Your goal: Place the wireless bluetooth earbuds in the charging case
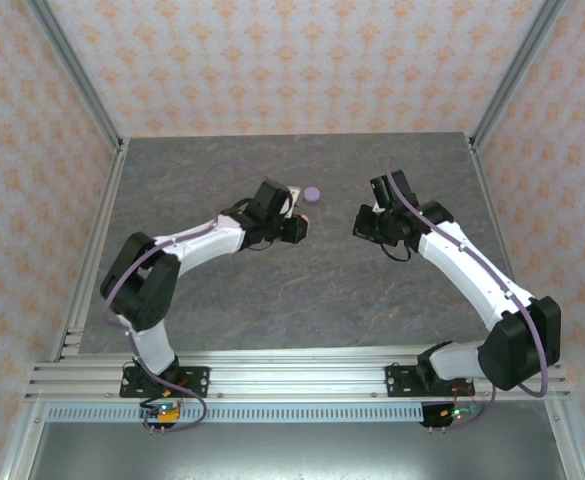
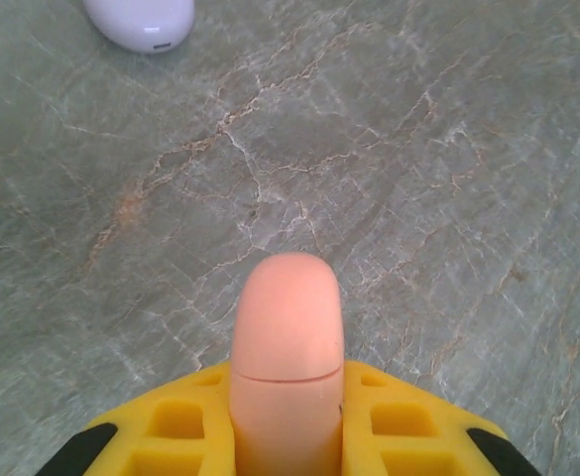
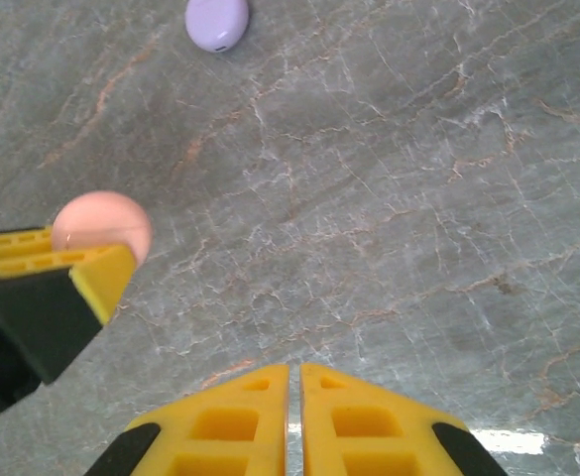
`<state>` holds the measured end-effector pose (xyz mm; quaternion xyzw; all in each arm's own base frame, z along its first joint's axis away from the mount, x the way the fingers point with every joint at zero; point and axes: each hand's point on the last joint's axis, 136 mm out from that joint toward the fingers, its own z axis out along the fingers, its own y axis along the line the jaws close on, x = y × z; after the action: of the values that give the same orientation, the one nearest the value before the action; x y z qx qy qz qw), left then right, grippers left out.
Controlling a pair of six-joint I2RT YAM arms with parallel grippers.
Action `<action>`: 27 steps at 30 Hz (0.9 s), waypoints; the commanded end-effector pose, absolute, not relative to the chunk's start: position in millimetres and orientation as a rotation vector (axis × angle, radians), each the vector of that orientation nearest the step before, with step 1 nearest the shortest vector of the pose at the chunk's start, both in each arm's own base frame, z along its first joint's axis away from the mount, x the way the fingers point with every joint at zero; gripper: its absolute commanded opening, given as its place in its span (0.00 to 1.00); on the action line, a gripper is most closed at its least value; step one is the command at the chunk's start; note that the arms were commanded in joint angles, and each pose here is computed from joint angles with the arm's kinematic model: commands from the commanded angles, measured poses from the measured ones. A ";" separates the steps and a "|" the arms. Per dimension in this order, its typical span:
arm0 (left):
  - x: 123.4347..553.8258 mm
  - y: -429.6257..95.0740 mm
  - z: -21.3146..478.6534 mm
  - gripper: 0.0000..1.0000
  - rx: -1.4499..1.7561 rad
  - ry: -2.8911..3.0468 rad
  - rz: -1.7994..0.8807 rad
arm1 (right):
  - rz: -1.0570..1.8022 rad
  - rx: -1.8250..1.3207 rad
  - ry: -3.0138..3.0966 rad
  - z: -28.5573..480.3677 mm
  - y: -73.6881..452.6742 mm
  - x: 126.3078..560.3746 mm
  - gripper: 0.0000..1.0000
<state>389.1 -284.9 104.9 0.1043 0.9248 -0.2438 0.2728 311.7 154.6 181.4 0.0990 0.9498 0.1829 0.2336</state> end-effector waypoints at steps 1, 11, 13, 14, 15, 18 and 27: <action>383.9 -284.9 89.3 0.11 0.167 2.645 -0.699 | 0.449 0.295 2.610 179.5 144.2 306.9 0.12; 393.0 -306.2 49.7 0.12 0.091 2.740 -0.805 | 0.460 0.294 2.627 172.7 146.1 305.1 0.12; 392.5 -310.4 46.0 0.13 0.087 2.746 -0.836 | 0.460 0.292 2.629 171.7 146.6 305.1 0.12; 392.8 -311.7 44.1 0.14 0.085 2.749 -0.846 | 0.460 0.294 2.629 171.5 146.3 305.5 0.12; 392.9 -311.6 42.2 0.14 0.079 2.754 -0.845 | 0.461 0.295 2.630 171.2 146.5 305.4 0.12; 391.9 -310.2 36.1 0.22 0.073 2.773 -0.829 | 0.449 0.296 2.633 169.5 145.2 305.6 0.12; 394.3 -282.6 44.6 0.65 0.069 2.763 -0.628 | 0.298 0.307 2.592 169.8 125.0 310.5 0.21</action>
<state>389.2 -304.0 33.7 0.0321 0.9545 -0.2644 0.1339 311.8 144.1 173.0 0.1065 0.9530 0.1541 0.2383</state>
